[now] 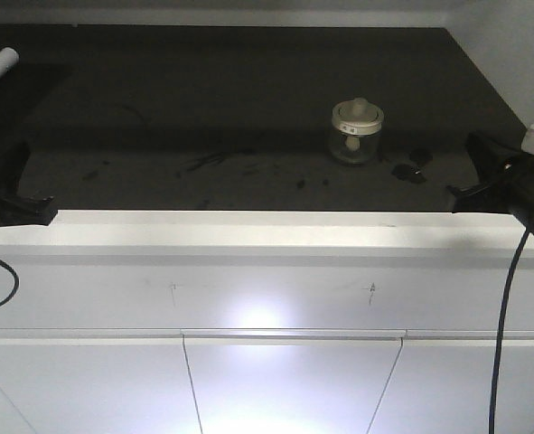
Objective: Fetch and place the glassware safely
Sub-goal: 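Reach the right gripper into the hood toward the glass jar, then close the right gripper on the white lid of the jar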
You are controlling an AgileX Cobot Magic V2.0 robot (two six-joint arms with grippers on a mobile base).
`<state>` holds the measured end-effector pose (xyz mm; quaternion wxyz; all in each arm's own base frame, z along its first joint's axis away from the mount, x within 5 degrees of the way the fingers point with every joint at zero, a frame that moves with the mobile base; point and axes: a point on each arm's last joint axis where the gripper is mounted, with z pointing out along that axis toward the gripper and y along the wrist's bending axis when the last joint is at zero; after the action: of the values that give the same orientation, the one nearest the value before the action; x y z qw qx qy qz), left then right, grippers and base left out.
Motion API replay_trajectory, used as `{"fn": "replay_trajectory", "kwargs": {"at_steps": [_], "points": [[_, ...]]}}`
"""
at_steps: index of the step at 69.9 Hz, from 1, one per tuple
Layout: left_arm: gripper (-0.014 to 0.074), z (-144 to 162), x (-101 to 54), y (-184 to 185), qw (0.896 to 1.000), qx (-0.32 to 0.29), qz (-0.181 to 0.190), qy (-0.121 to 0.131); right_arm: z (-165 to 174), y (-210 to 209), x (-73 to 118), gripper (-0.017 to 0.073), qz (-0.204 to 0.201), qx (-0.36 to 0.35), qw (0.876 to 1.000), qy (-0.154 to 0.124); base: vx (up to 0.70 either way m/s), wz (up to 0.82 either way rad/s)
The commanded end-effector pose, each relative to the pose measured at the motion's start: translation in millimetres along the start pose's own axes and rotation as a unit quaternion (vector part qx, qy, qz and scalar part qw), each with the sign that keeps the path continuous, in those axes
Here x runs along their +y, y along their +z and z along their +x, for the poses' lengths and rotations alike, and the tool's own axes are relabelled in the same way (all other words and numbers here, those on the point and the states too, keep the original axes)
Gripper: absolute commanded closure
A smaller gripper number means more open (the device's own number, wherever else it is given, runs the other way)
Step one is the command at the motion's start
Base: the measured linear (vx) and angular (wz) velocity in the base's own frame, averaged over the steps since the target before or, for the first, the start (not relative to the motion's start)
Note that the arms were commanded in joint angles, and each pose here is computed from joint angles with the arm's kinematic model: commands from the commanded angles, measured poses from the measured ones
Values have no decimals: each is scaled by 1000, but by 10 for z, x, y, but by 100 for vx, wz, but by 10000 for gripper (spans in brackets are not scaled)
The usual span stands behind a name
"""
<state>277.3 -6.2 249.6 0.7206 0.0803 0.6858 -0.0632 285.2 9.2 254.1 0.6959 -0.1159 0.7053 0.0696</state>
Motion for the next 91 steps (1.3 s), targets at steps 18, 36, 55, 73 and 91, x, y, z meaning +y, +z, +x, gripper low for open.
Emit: {"fn": "replay_trajectory", "kwargs": {"at_steps": [18,36,55,73,91], "points": [[590,-235,-11,-12,997,-72,5,-4,-186,22,1,390,-11,-57,998,-5,0,0],[488,-235,-11,-12,997,-72,5,-4,-194,231,-65,36,-16,-57,998,-9,0,0],[430,-235,-11,-12,997,-72,5,-4,-322,667,-223,-10,-17,-70,997,-5,0,0],[585,-235,-11,-12,997,-72,5,-4,-380,1283,-55,-10,-77,-37,995,-55,0,0],[602,-235,-11,-12,997,-72,5,-3,-321,1849,146,-10,-88,-18,995,-31,0,0]]}}
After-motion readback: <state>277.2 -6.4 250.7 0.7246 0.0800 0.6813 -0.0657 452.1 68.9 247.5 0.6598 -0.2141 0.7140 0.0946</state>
